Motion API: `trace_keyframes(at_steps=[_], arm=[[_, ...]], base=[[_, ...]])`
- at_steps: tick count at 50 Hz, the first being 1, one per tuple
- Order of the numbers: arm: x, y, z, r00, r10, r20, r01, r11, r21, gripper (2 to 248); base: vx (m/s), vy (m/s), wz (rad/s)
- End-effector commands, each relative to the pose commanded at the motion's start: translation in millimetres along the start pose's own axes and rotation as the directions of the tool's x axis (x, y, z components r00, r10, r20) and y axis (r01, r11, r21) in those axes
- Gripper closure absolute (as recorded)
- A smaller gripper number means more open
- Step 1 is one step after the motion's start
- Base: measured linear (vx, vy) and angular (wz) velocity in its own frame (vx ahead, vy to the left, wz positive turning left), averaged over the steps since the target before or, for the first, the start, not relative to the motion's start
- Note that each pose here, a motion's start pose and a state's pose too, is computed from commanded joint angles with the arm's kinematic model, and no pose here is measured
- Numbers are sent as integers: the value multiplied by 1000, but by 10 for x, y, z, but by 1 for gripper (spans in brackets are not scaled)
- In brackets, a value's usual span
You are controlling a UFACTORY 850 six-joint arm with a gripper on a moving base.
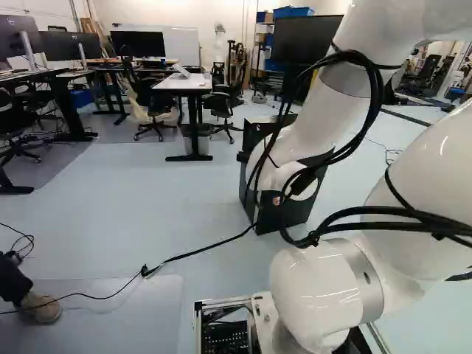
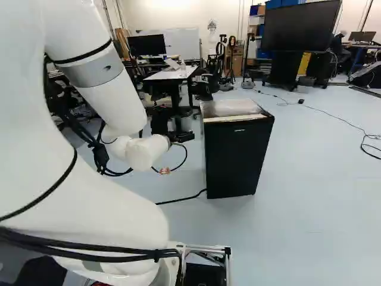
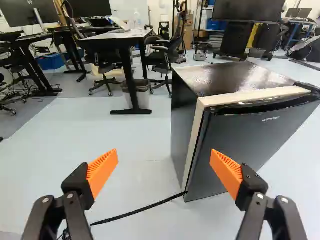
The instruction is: Open the fridge door
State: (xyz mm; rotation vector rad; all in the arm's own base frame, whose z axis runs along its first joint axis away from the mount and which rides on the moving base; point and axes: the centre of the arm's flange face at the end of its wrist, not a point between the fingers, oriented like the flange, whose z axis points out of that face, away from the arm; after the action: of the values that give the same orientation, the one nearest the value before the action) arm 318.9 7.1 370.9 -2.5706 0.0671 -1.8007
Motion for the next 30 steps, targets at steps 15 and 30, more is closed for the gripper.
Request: trace_keyframes(at_steps=[15, 30], arm=[[70, -61, 168, 1000, 28, 3, -28, 999, -20, 3], [137, -127, 334, 998, 56, 2, -56, 998, -41, 3]], base=[[0, 0, 0], [0, 0, 0]])
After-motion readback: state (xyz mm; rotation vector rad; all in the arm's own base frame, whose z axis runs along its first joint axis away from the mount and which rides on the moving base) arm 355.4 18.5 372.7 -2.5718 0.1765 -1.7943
